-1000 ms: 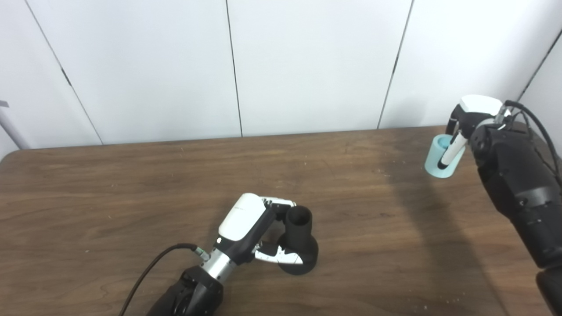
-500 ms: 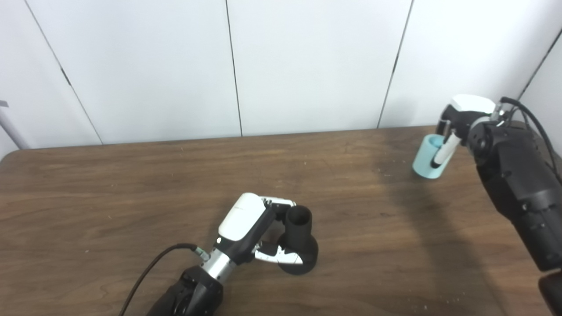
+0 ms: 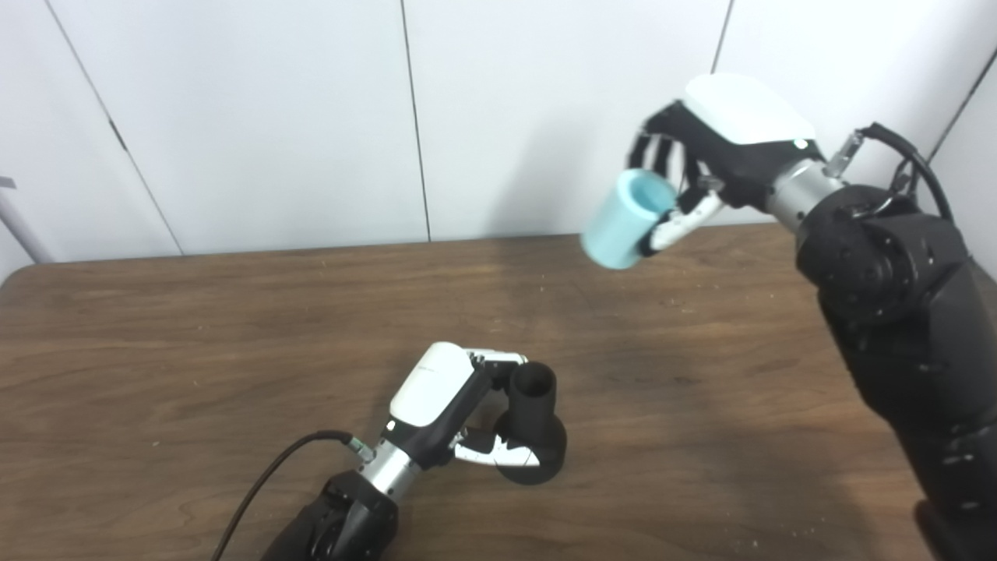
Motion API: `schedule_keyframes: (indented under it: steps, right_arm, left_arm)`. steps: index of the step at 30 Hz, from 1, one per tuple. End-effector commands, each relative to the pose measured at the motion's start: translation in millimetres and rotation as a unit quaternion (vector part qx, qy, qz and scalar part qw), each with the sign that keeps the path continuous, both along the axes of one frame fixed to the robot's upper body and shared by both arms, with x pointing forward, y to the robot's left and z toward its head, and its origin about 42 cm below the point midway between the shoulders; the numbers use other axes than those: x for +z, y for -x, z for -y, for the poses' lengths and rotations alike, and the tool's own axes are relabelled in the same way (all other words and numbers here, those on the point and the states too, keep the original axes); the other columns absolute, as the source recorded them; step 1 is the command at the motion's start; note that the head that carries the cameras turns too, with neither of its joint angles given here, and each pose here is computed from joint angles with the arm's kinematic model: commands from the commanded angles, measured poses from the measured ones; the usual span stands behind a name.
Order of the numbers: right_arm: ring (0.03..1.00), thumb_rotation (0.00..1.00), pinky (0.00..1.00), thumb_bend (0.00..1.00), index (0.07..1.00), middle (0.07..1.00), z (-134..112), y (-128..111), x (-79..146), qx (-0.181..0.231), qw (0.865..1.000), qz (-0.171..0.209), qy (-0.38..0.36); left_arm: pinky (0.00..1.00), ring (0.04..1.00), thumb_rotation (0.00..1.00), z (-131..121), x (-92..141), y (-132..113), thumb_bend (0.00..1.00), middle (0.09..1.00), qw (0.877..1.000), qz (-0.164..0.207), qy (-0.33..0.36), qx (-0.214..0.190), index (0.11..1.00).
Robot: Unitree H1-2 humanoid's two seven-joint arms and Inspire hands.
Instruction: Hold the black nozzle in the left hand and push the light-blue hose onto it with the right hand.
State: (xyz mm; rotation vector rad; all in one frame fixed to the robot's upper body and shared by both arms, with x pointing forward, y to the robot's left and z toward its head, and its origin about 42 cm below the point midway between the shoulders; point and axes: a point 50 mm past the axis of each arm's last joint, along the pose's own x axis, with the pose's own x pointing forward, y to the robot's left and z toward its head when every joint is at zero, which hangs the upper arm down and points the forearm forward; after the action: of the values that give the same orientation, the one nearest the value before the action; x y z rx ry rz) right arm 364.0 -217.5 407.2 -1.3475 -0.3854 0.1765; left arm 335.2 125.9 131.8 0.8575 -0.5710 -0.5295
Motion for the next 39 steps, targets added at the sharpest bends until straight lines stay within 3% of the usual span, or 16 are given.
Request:
schedule_keyframes:
  steps: [1, 7, 12, 17, 27, 35, 39]
  right_arm:
    - [0.207, 0.00, 0.13, 0.53, 0.481, 0.471, -12.1, 14.0, 22.0, 0.031, 0.999, 0.044, 0.000]
    - [0.208, 0.00, 0.11, 0.52, 0.515, 0.416, -37.0, 26.5, 16.1, 0.082, 0.996, 0.032, 0.020]
    - [0.219, 0.00, 0.13, 0.52, 0.515, 0.402, -49.7, 32.9, 10.2, 0.093, 0.995, 0.007, 0.023]
    - [0.178, 0.00, 0.10, 0.53, 0.484, 0.462, -53.8, 32.4, 2.6, 0.085, 0.996, -0.013, 0.039]
    - [0.158, 0.00, 0.07, 0.53, 0.480, 0.469, -57.2, 29.8, -3.7, 0.062, 0.995, -0.026, 0.067]
    - [0.161, 0.00, 0.07, 0.53, 0.480, 0.470, -59.2, 29.0, 2.8, 0.056, 0.994, -0.040, 0.088]
    - [0.159, 0.00, 0.07, 0.53, 0.478, 0.470, -54.9, 26.8, 13.0, 0.048, 0.993, -0.038, 0.098]
  left_arm:
    - [0.43, 0.463, 0.39, -9.4, -61.4, 35.7, 0.62, 0.425, 0.993, -0.100, -0.054, 0.011, 0.380]
    - [0.42, 0.474, 0.39, -6.8, -59.7, 35.4, 0.62, 0.444, 0.993, -0.097, -0.060, 0.009, 0.396]
    - [0.42, 0.481, 0.39, -7.0, -58.5, 35.4, 0.62, 0.470, 0.993, -0.096, -0.062, 0.007, 0.416]
    - [0.43, 0.491, 0.39, -7.2, -57.3, 36.2, 0.62, 0.475, 0.994, -0.093, -0.065, 0.006, 0.421]
    - [0.44, 0.490, 0.39, -10.2, -56.4, 36.9, 0.62, 0.473, 0.993, -0.093, -0.068, 0.004, 0.434]
    - [0.43, 0.484, 0.39, -9.5, -56.1, 37.6, 0.62, 0.467, 0.993, -0.093, -0.068, 0.004, 0.464]
    - [0.43, 0.475, 0.39, -9.5, -56.4, 37.3, 0.62, 0.449, 0.993, -0.094, -0.068, 0.005, 0.418]
